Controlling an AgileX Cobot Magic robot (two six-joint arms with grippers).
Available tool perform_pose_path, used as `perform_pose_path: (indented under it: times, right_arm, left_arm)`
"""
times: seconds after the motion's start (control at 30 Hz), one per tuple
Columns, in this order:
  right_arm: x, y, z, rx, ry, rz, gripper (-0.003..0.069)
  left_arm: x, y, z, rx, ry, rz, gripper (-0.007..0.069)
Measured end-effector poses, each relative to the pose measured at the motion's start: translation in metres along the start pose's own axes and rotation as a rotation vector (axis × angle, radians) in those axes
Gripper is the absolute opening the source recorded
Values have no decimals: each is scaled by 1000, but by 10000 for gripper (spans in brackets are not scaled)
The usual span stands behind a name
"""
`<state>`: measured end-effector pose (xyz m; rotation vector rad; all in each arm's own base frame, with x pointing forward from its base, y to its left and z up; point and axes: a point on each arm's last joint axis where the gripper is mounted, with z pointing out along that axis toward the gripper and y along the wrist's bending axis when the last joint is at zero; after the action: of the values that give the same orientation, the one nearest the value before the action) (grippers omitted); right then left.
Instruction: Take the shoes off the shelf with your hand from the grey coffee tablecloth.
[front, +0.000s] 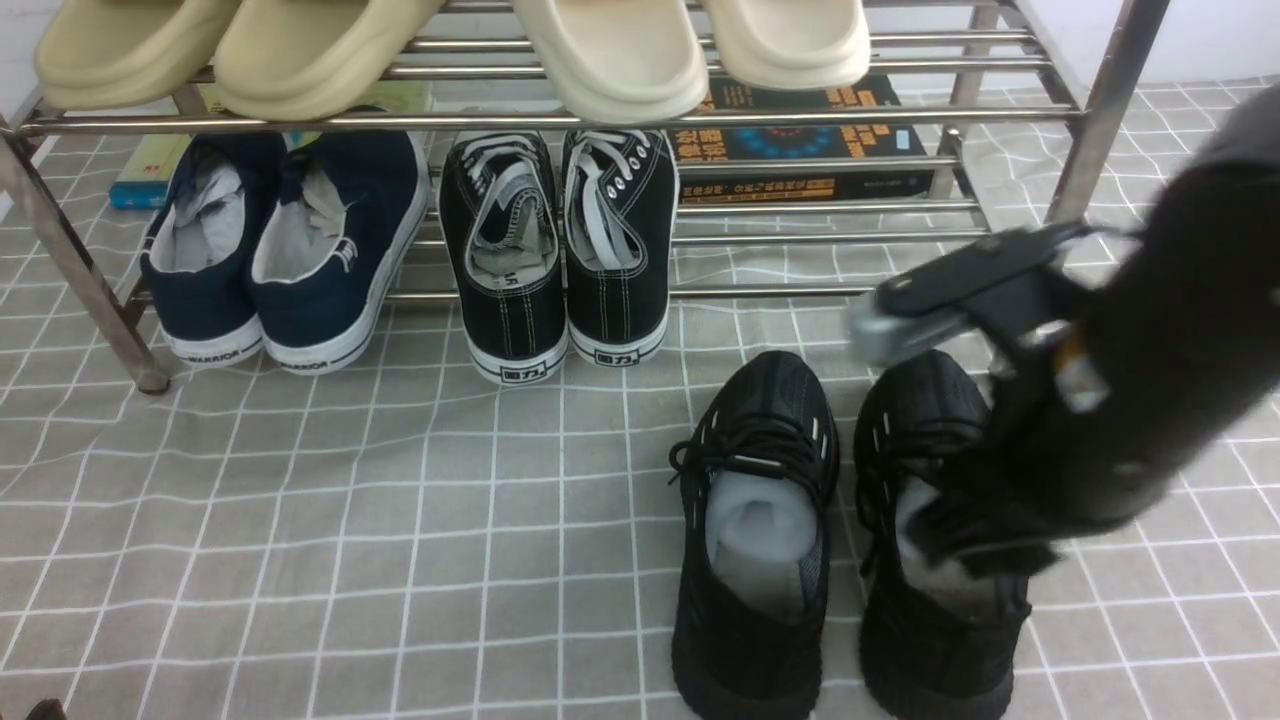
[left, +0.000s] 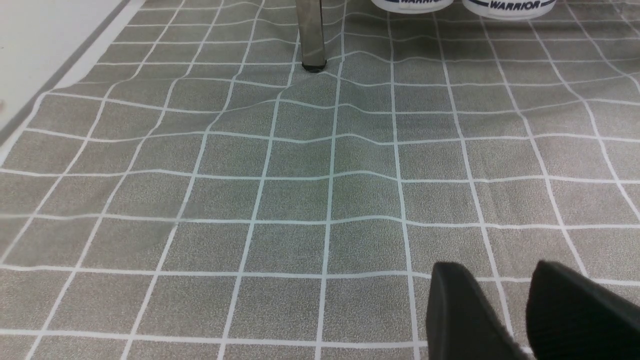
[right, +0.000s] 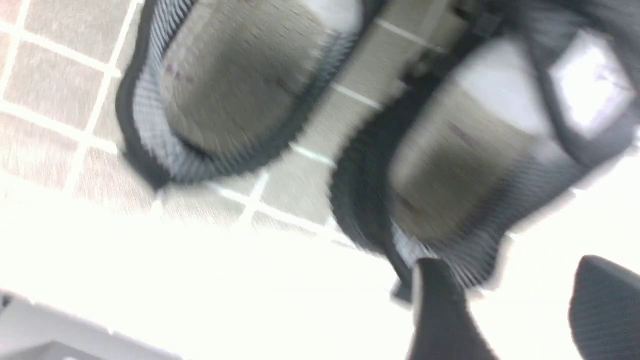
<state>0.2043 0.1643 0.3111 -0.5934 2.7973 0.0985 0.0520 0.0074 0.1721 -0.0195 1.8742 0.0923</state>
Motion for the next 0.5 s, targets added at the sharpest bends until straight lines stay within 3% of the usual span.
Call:
perform_pose_path:
  times: [0.03,0.13,0.23,0.5]
  right_arm:
    - [2,-2,-5,3,-12,-1,313]
    - [32,-16,-42,9,-109,-2,131]
    - [63,-25,-56,-28,-232,2,3]
    - [131,-39,-36,-167,-666,-8,-16]
  left_arm:
    - [0,0,0,0,0,0,240]
    - [0,0,0,0,0,0,240]
    - [0,0,0,0,0,0,240]
    - [0,0,0,0,0,0,240]
